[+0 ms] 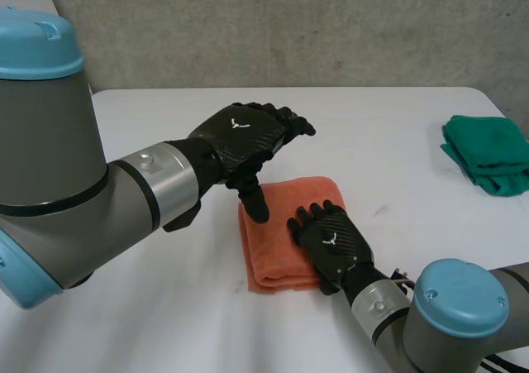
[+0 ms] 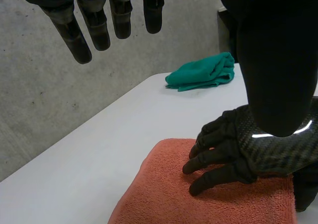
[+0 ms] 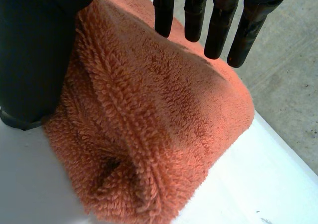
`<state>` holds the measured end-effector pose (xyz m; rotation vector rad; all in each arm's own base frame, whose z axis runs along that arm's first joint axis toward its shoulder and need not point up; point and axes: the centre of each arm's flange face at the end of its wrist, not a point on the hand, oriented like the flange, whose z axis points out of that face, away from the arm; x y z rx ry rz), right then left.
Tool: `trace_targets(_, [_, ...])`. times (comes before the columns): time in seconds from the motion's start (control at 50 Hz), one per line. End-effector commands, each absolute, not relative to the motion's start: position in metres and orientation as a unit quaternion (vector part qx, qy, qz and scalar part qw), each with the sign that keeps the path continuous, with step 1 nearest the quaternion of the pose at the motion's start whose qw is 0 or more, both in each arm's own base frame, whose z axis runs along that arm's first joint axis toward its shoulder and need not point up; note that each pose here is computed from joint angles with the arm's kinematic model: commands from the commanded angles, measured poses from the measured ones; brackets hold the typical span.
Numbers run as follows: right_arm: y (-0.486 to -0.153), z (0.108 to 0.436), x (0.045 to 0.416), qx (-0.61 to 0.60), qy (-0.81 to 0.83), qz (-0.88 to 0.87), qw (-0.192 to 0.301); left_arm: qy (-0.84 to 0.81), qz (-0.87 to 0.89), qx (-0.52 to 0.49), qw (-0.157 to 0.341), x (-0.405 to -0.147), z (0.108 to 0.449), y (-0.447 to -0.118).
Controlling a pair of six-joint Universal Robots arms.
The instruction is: Fold the laundry.
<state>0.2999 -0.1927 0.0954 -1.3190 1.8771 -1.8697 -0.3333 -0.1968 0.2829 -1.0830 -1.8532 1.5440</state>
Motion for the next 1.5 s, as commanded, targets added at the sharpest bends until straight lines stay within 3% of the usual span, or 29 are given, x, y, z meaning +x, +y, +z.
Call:
trace_targets(0.02, [-0.198, 0.096, 0.302, -0.442, 0.629, -0.633, 0.090, -0.679, 0.566, -0.397, 0.247, -0.333, 0.283, -0.197])
trace_targets(0.6, [-0.228, 0.096, 0.322, -0.430, 0.614, -0.656, 0.090, -0.686, 0.562, -0.384, 0.258, -0.334, 0.283, -0.197])
trace_targets(0.8, [-0.243, 0.111, 0.323, -0.419, 0.604, -0.672, 0.089, -0.686, 0.562, -0.383, 0.258, -0.333, 0.283, -0.197])
trace_targets(1.02, [-0.334, 0.133, 0.239, -0.391, 0.637, -0.664, 0.027, -0.687, 0.563, -0.382, 0.257, -0.333, 0.283, -0.198])
trace_targets(1.18, [-0.391, 0.136, 0.178, -0.456, 0.600, -0.656, -0.046, -0.688, 0.560, -0.383, 0.256, -0.333, 0.281, -0.199])
trace_targets(1.3, [-0.413, 0.148, 0.174, -0.487, 0.574, -0.658, -0.026, -0.689, 0.558, -0.384, 0.256, -0.333, 0.279, -0.198])
trace_targets(1.38, [-0.437, 0.170, 0.173, -0.477, 0.550, -0.684, -0.041, -0.691, 0.556, -0.384, 0.257, -0.333, 0.278, -0.197])
trace_targets(1.5, [-0.484, 0.230, 0.163, -0.398, 0.498, -0.767, -0.069, -0.691, 0.556, -0.384, 0.257, -0.333, 0.278, -0.197])
